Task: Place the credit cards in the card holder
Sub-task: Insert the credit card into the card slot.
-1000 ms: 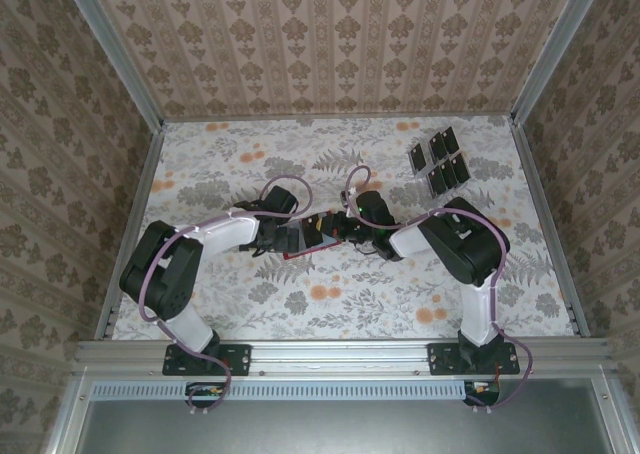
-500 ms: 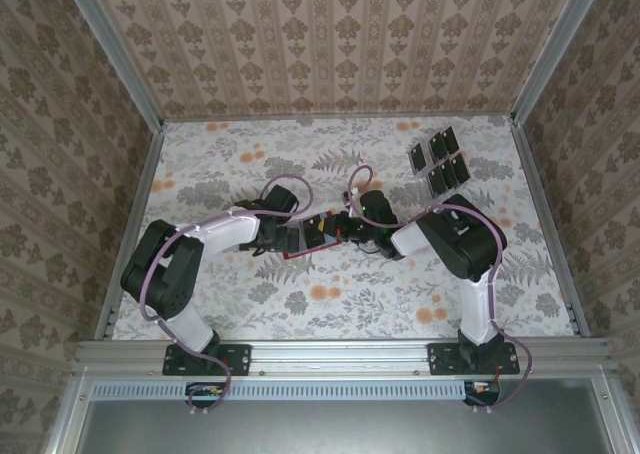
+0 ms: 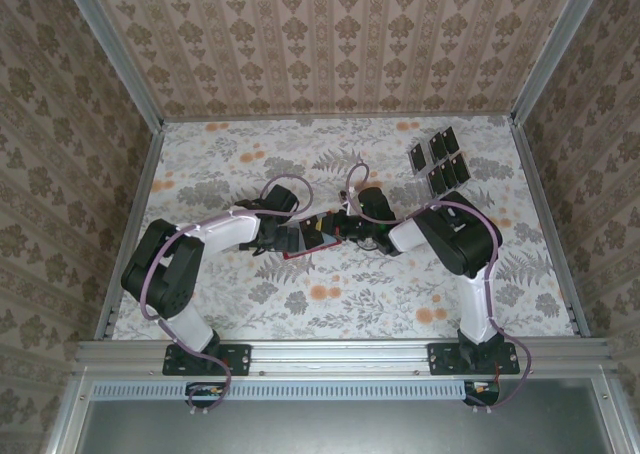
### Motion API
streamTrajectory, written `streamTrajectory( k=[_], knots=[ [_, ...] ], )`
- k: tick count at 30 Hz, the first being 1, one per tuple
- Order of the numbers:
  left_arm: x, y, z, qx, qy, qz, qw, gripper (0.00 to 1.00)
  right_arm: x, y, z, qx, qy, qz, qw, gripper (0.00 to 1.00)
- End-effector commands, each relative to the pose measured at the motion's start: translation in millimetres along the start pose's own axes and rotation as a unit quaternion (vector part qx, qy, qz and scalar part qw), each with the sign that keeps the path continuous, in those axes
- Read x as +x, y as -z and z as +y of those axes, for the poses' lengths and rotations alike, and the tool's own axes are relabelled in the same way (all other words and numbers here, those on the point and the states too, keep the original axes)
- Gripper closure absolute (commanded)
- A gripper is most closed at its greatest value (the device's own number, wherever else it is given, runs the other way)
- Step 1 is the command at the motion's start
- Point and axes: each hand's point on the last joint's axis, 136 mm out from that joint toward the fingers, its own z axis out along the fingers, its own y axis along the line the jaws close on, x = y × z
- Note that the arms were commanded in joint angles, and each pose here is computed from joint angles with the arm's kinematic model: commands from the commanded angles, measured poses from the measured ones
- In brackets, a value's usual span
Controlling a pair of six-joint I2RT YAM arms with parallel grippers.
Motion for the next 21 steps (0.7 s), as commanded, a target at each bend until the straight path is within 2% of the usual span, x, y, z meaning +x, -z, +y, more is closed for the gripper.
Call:
streamTrajectory(
  k=[1, 21],
  knots=[
    [12.4, -8.2, 13.0, -0.03, -0.008, 0.03, 0.999, 0.0, 8.0, -5.7, -9.4, 0.009, -0.012, 0.024, 1.0, 1.0],
    [11.6, -8.8, 12.5, -0.028, -0.009, 0.03, 0.999, 0.0, 2.9, -8.5, -12.2, 0.019, -0.009, 0.035, 0.999, 1.0]
  ],
)
